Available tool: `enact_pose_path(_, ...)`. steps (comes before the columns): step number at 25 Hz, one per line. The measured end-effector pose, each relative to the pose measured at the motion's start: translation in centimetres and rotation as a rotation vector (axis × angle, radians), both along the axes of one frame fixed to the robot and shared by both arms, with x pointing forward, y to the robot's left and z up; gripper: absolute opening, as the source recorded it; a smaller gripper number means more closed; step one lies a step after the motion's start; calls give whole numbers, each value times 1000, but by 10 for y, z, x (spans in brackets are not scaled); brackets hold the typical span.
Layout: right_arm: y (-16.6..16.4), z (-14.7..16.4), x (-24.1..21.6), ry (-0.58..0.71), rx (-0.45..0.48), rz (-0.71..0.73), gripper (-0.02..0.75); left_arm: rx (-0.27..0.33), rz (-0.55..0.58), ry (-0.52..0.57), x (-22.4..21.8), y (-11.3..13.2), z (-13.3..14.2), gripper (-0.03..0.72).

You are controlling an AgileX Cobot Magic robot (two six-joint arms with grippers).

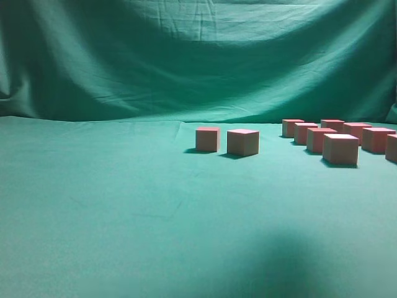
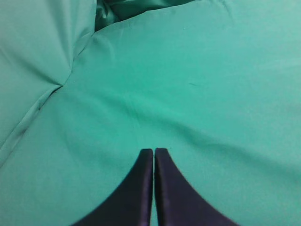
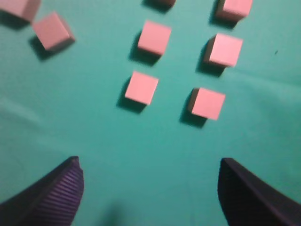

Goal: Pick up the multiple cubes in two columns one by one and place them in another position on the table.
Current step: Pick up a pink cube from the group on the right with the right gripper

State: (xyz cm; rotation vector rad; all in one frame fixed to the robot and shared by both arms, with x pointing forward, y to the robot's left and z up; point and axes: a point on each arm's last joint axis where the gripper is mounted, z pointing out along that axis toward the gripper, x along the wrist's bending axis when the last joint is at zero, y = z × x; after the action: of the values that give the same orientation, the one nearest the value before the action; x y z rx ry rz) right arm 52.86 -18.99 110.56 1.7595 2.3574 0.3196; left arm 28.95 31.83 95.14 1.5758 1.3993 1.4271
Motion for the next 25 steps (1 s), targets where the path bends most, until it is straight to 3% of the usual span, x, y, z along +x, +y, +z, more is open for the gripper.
enact_pose_path(2, -1, -31, -5, 67, -8, -13, 555, 0, 0, 0, 0, 0, 0, 0)
enact_pose_path(9, 5, -94, 5, 19, 60, -105, 555, 0, 0, 0, 0, 0, 0, 0)
enact_pose_path(17, 14, -144, 32, 2, 59, -126, 555, 0, 0, 0, 0, 0, 0, 0)
enact_pose_path(18, 15, -148, 34, 1, 57, -125, 498, 0, 0, 0, 0, 0, 0, 0)
enact_pose_path(25, 17, -168, 42, -2, 46, -120, 472, 0, 0, 0, 0, 0, 0, 0)
